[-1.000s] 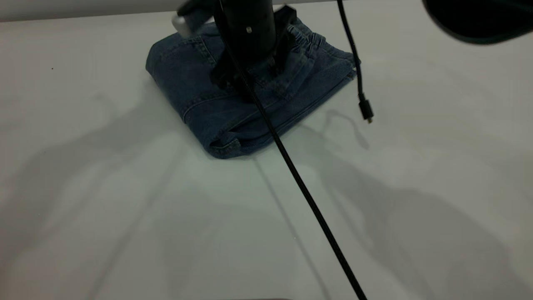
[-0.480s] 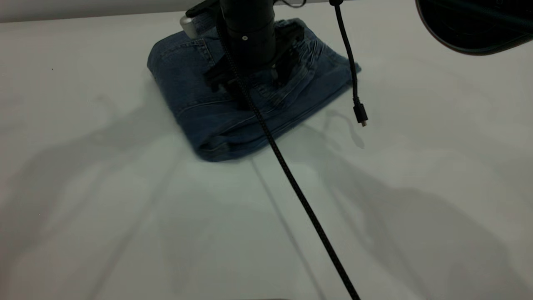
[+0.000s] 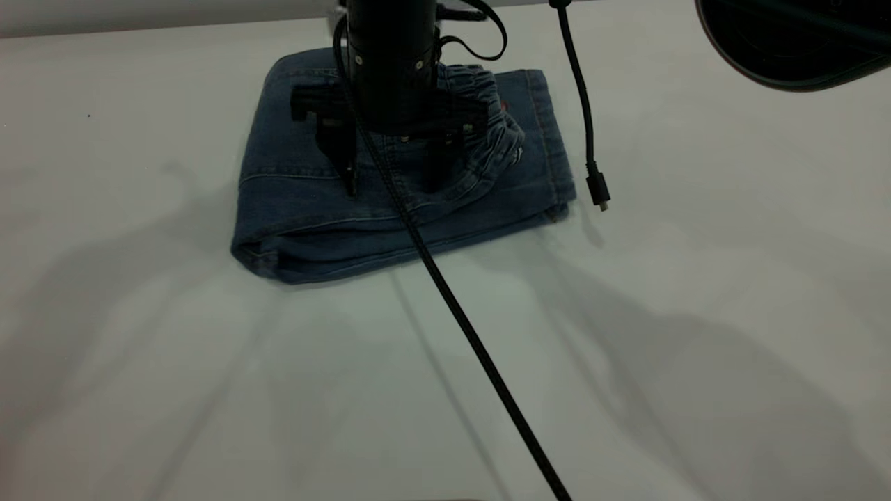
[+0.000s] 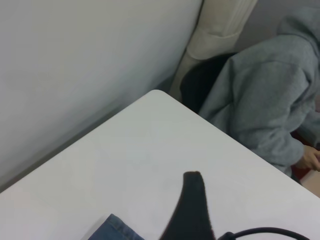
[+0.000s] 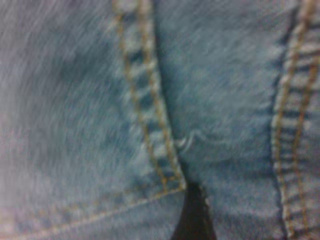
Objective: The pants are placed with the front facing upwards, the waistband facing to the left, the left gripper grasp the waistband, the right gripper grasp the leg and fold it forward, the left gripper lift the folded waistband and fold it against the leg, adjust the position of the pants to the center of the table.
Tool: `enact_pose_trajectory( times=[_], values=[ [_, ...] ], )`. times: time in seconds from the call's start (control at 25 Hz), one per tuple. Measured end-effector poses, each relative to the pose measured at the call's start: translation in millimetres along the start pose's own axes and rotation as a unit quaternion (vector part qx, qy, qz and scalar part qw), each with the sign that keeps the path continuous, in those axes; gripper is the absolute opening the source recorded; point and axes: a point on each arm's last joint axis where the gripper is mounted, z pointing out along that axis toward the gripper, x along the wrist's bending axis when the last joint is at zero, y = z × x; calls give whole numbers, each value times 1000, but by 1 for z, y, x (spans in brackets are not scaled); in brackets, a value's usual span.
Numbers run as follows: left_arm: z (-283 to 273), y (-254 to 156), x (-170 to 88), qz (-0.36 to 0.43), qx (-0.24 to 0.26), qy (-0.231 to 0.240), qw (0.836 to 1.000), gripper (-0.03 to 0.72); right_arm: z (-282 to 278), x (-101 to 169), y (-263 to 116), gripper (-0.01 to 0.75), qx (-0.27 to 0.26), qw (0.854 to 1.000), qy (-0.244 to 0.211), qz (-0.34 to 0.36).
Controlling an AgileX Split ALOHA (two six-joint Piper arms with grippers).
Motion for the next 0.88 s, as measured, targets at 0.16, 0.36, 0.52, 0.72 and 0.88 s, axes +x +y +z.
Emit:
enact_pose_trajectory(
  times=[0.16,0.36,0.52,0.72,0.88],
  values=[
    [0,0,-1,0,2,-3,1000,570,0,1,0,491,-2,998,3,64],
    [0,0,-1,0,2,-4,1000,570,-8,3,2,491,-9,998,6,65],
    [0,-1,-1,0,3,-5,1000,570,-32,13,11,491,-54,998,21,16],
    [-3,1,-4,4,1,-8,1000,570,-94,34,20,491,-137,984,91,-71],
    [-22,15,-20,31,-16,-6,999,570,-142,42,17,491,-179,964,113,-163]
  ],
)
